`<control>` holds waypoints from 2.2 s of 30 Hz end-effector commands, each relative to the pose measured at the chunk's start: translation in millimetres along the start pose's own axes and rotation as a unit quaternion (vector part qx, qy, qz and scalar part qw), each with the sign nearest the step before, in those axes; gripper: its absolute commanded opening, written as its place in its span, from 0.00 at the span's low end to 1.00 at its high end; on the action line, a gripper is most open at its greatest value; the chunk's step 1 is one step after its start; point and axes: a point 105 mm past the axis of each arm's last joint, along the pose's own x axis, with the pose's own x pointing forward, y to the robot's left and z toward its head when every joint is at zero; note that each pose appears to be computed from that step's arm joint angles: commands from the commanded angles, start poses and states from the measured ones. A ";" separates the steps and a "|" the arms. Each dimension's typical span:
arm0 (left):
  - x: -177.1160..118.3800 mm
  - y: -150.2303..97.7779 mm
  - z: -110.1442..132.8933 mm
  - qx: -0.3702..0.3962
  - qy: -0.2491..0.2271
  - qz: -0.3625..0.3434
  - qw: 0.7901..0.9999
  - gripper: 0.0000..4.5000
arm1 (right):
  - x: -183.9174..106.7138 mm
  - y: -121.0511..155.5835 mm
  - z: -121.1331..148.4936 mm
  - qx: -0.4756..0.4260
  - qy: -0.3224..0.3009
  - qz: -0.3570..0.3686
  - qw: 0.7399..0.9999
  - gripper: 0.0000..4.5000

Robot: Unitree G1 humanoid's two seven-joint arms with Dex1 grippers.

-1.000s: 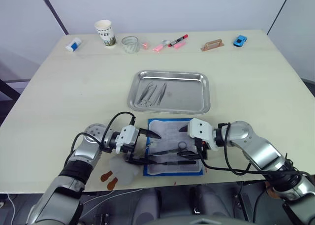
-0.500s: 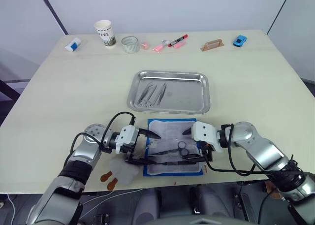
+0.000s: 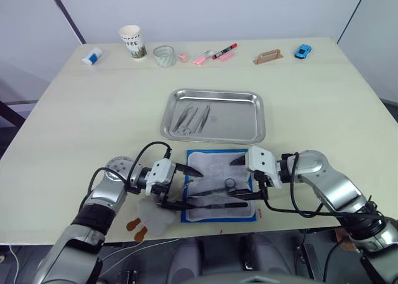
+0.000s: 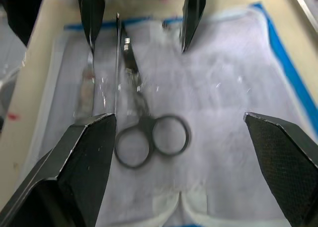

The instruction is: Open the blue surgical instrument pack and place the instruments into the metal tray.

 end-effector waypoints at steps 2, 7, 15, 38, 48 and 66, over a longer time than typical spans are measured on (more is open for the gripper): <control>0.8 -14.4 -15.0 -0.034 0.029 -0.038 0.998 0.99 | -1.9 -3.7 7.1 -0.036 -0.001 -0.011 0.999 1.00; 0.4 -14.0 -14.6 -0.034 0.030 -0.039 0.998 0.99 | -1.7 -10.8 -3.8 -0.043 0.023 -0.027 0.998 1.00; -1.8 -17.9 -16.1 -0.035 0.033 -0.039 0.998 0.99 | 0.8 -9.7 -8.0 -0.051 0.035 -0.018 0.998 1.00; 1.1 -16.7 -16.3 -0.037 0.034 -0.046 0.998 0.99 | -4.1 -4.5 -12.8 -0.041 0.056 -0.013 0.998 1.00; -1.4 -19.1 -20.4 -0.041 0.037 -0.044 0.998 0.99 | -1.4 -4.5 -3.3 -0.037 0.028 -0.017 0.999 1.00; -0.5 -20.2 -26.0 -0.044 0.040 -0.043 0.997 0.99 | 7.9 -5.1 6.6 -0.046 0.021 -0.016 0.999 1.00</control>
